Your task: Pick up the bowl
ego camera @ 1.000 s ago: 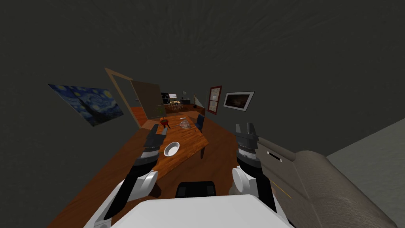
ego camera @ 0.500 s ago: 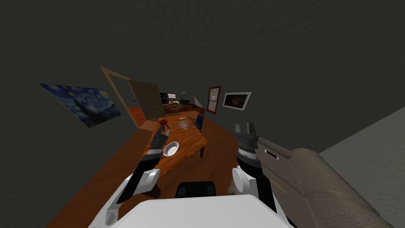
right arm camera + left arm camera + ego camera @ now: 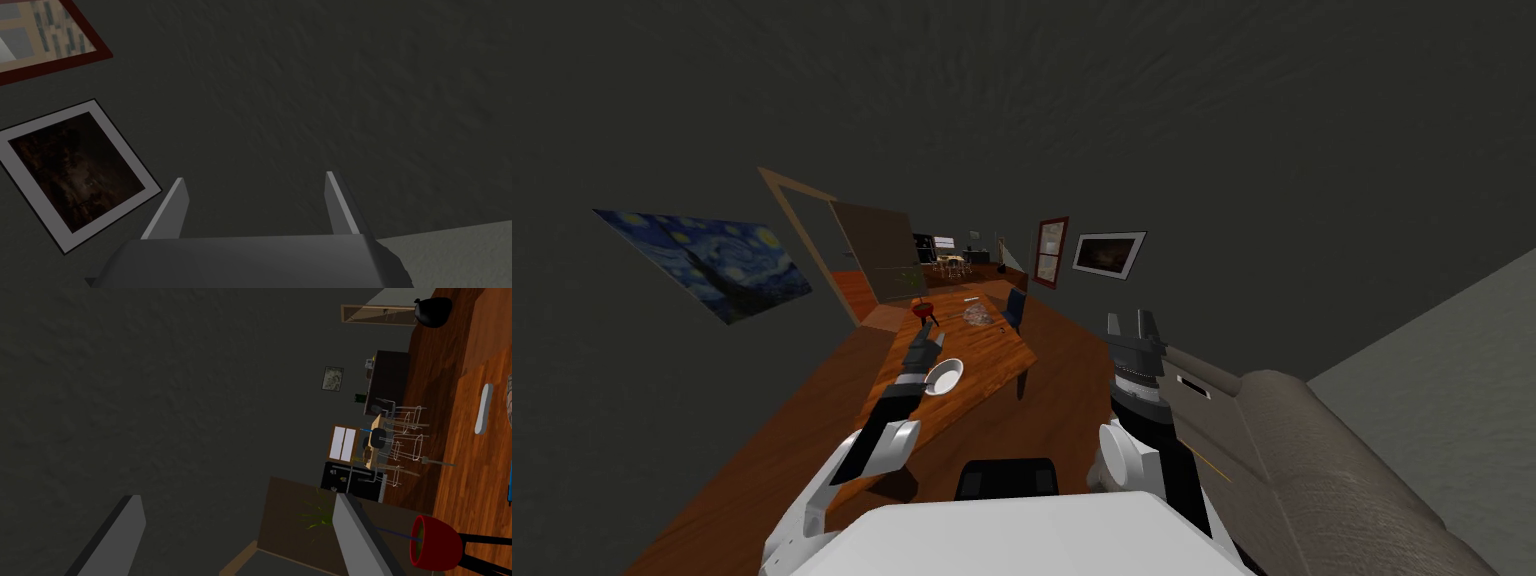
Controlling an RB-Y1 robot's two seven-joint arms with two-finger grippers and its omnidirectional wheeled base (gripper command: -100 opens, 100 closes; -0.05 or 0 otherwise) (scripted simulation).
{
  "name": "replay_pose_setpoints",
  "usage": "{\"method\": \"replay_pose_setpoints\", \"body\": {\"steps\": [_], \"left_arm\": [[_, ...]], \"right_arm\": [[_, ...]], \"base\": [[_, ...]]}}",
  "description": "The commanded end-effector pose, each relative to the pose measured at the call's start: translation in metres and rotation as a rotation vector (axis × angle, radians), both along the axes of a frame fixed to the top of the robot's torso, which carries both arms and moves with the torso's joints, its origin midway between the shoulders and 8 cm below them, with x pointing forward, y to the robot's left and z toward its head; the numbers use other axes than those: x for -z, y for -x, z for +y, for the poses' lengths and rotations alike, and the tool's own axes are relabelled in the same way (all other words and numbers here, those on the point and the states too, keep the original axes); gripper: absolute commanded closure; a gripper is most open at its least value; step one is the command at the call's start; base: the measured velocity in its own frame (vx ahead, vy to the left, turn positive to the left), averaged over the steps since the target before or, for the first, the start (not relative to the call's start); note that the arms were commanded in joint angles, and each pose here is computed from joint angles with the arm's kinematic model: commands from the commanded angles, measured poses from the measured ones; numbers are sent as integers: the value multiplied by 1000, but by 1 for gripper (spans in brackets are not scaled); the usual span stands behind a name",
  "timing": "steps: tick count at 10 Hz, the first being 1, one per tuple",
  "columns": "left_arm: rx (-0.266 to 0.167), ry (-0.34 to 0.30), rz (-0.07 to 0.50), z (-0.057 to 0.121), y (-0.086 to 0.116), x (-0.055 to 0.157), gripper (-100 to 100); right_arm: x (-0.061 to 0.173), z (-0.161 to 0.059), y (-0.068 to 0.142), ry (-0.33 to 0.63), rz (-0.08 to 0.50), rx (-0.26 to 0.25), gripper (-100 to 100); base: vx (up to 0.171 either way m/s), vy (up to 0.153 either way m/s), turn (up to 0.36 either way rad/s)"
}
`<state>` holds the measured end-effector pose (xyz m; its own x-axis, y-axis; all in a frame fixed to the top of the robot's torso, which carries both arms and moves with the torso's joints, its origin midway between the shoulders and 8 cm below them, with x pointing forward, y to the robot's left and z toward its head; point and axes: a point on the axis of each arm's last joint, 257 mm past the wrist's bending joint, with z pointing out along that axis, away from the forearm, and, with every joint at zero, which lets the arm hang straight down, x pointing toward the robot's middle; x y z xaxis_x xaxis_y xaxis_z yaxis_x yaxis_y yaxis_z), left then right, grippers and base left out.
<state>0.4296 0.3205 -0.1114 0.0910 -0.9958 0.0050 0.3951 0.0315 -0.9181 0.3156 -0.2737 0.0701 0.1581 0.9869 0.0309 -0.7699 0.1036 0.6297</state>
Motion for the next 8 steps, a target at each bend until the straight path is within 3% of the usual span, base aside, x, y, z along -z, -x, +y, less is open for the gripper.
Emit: {"method": "replay_pose_setpoints", "body": {"steps": [1, 2, 3, 4, 7, 8], "left_arm": [[-3, 14, 63, 5, -14, 21, -100], [-4, 15, 69, 5, -14, 24, -100], [-7, 28, 120, 11, -25, 42, -100], [-8, 29, 125, 12, -25, 44, -100], [-20, 57, 230, 24, -44, 82, -100], [-22, 59, 240, 25, -44, 87, -100]], "right_arm": [[0, 0, 0, 0, 0, 0, 0], [0, 0, 0, 0, 0, 0, 0], [0, 0, 0, 0, 0, 0, 0], [0, 0, 0, 0, 0, 0, 0], [0, 0, 0, 0, 0, 0, 0], [0, 0, 0, 0, 0, 0, 0]], "base": [[-5, 5, -41], [-4, 5, -26], [-4, 6, -38], [-3, 7, -23], [0, 9, -34], [0, 8, -25]]}}
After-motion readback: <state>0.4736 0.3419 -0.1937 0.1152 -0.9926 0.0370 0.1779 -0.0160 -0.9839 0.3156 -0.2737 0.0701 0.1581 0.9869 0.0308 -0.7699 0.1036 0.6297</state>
